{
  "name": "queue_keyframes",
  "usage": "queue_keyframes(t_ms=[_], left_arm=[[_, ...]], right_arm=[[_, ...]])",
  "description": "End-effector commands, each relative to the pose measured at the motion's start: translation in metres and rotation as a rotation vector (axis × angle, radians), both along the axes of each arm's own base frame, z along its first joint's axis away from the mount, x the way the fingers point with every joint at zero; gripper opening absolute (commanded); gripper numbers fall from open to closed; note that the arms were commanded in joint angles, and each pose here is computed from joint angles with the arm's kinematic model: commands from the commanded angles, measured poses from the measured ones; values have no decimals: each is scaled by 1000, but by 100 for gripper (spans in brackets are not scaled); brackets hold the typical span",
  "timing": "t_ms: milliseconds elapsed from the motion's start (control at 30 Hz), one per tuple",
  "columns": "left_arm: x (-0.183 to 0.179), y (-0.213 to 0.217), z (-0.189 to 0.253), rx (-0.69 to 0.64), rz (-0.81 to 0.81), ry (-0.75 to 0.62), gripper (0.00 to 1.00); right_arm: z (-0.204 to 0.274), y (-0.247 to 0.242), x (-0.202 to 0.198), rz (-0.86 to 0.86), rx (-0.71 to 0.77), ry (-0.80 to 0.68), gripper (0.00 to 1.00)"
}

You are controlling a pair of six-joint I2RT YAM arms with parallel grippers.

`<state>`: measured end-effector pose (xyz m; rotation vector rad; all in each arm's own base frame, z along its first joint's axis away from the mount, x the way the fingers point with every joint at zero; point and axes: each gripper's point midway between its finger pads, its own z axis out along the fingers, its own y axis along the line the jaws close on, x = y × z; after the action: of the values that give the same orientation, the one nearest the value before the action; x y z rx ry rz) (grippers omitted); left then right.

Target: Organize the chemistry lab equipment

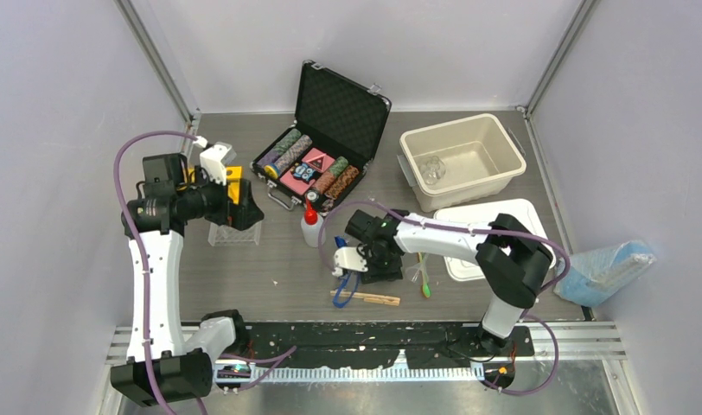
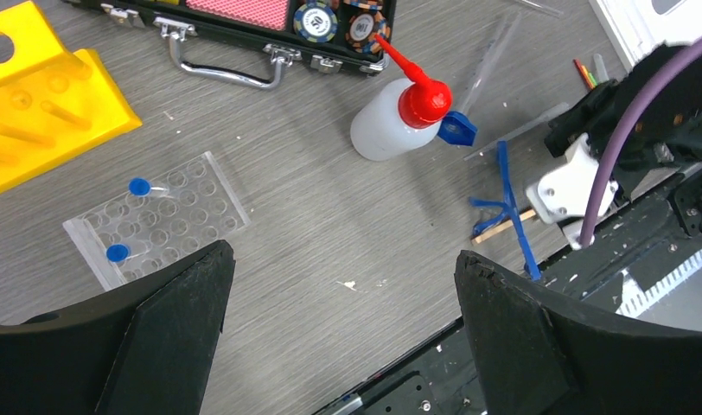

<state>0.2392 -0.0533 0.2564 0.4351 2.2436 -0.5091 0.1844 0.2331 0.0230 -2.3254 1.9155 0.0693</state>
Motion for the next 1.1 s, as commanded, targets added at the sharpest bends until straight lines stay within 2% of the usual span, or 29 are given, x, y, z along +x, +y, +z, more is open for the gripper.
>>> queue_keyframes(t_ms=[0,100,233,367,500,600,733,933,1067], left_arm=[[3,-11,21,-58,-48,-72,100],[4,-19,33,-99,-77,-111,100],[-1,-39,60,-218,-146,-129,100],[-9,-67,98,-464,-222,-100,100],[-17,-98,128,-702,-316,-9,100],[-27,-120,147,-801,-386,39,100],[-29,-144,163,-929,-385,192,100],[-47,-173,172,-942,-482,254,100],[-45,-182,158,-958,-457,334,100]], right_arm=[[63,21,24,-122,196,-4,27],[117,29,53,-246,369,16,25],[206,38,71,-323,693,63,24],[301,52,80,-255,1019,-71,23],[363,58,66,-176,1253,-162,22],[384,64,53,-127,1328,-186,23],[398,76,41,-81,1406,-215,24],[407,92,31,-74,1503,-186,24],[413,101,25,-66,1546,-182,24]])
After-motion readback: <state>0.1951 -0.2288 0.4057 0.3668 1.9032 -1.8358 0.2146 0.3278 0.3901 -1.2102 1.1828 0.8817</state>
